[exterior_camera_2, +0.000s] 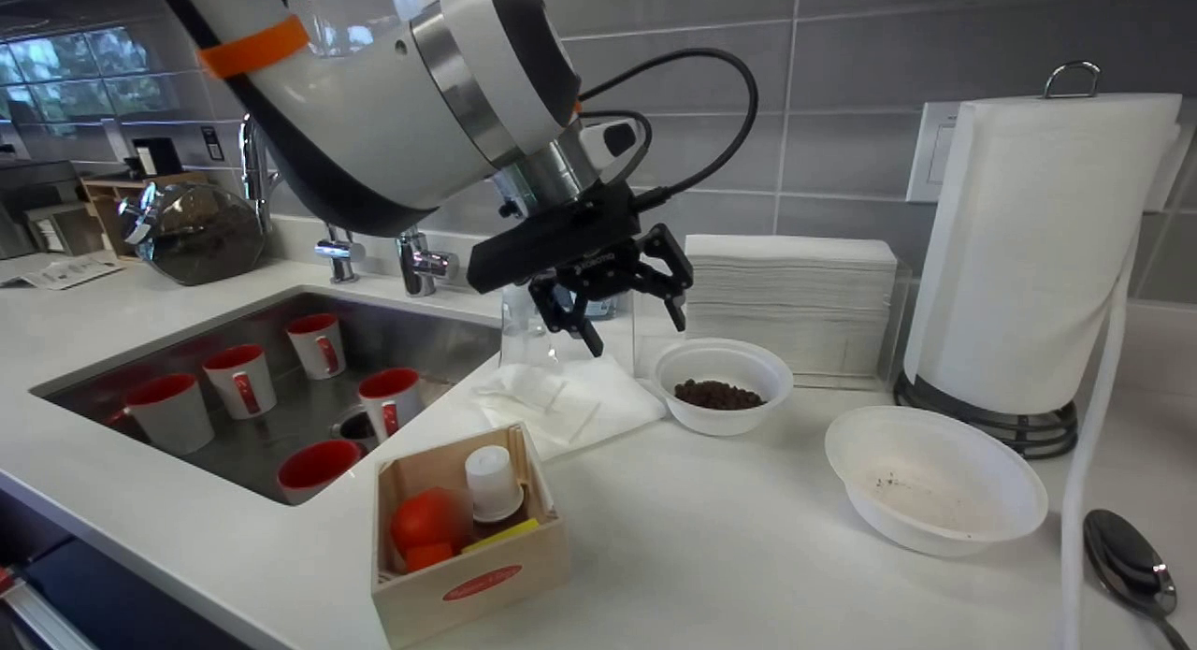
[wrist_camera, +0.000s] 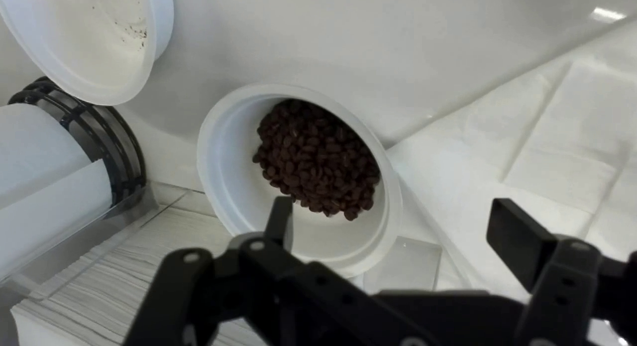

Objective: Pour the contents out of the bowl on the left and into the bowl on the right.

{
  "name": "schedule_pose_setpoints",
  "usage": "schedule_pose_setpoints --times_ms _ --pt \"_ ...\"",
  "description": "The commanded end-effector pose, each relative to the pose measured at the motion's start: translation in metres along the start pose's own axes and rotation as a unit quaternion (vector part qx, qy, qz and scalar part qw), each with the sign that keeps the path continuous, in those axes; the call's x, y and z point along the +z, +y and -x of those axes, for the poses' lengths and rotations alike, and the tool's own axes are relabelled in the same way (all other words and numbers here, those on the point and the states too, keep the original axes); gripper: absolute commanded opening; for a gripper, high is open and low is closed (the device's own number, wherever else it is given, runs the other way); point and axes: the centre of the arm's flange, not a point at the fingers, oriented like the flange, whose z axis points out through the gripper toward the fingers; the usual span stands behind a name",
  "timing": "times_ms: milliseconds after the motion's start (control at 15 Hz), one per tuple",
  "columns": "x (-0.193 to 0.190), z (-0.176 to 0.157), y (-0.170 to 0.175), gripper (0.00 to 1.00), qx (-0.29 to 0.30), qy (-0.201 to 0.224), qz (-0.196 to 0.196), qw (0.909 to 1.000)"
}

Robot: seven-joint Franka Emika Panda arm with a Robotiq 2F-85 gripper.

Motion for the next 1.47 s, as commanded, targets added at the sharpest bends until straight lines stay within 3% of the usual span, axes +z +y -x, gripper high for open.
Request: schedule_pose_setpoints --times_ms 0,400,800,933,1400 --pt "0.024 0.013 -0.022 1.00 -0.007 0.005 0.014 0.9999" --pt "0.037 0.018 -0.042 1.00 -0.026 0.006 0.025 0.9993" --pt "0.057 0.008 -0.041 1.00 -0.002 -0.011 0.015 0.9998" --pt "0.042 0.014 -0.040 1.00 -0.004 -0.016 0.012 0.9998" --pt "0.049 0.019 -0.043 1.00 0.002 -0.020 0.021 0.9996"
